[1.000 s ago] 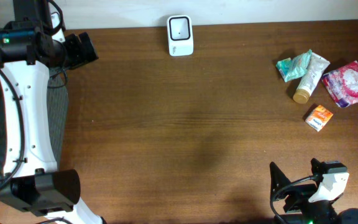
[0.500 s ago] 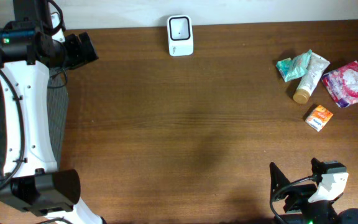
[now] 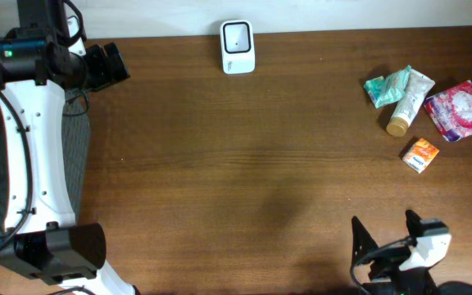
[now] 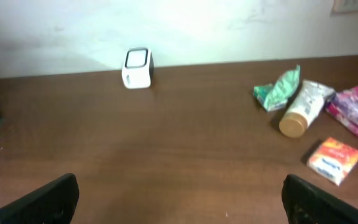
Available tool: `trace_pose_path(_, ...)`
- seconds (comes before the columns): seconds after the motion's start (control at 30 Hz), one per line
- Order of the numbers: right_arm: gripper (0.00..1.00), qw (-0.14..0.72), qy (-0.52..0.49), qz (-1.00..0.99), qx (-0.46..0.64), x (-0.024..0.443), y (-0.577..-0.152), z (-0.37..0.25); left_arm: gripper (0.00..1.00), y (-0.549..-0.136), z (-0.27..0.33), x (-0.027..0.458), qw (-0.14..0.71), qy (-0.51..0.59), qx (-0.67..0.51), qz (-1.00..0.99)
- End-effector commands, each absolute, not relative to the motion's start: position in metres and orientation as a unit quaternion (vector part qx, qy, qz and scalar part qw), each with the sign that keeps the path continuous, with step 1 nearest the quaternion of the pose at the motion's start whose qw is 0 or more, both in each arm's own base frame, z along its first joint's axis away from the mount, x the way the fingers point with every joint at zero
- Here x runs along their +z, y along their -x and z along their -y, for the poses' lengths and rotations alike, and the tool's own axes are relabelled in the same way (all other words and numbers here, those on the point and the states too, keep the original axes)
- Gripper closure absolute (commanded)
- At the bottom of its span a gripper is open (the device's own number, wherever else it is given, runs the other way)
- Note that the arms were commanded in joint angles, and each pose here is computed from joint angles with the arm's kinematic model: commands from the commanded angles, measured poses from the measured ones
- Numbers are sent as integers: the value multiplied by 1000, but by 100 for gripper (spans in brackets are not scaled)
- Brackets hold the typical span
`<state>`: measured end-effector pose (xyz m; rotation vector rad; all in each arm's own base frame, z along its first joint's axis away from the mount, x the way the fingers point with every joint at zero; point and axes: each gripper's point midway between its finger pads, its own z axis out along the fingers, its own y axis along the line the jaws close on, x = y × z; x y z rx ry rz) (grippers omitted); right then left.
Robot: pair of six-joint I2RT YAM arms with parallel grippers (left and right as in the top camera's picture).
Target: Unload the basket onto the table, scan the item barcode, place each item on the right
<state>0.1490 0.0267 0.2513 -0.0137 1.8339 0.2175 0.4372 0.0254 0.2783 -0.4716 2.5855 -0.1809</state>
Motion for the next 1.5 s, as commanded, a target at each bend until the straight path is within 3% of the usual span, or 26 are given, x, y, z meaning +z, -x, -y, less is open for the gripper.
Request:
trace_pose_path(0.0,1,604,9,-792,93,236,-164,-27,1,-438,-28,283,259,174,-65,-948)
trace_pose_path(0.4,1,663,17,-743,93,210,-220,-28,1,-438,-28,283,259,174,-65,-948)
trace_pose_path(0.9,1,742,21,-668,58,203,-244,-20,1,-438,-28,283,259,174,-65,-948)
trace_pose_path(1.47,1,680,9,-732,53,157,-245,-16,1,-438,-28,283,259,174,-65,-948)
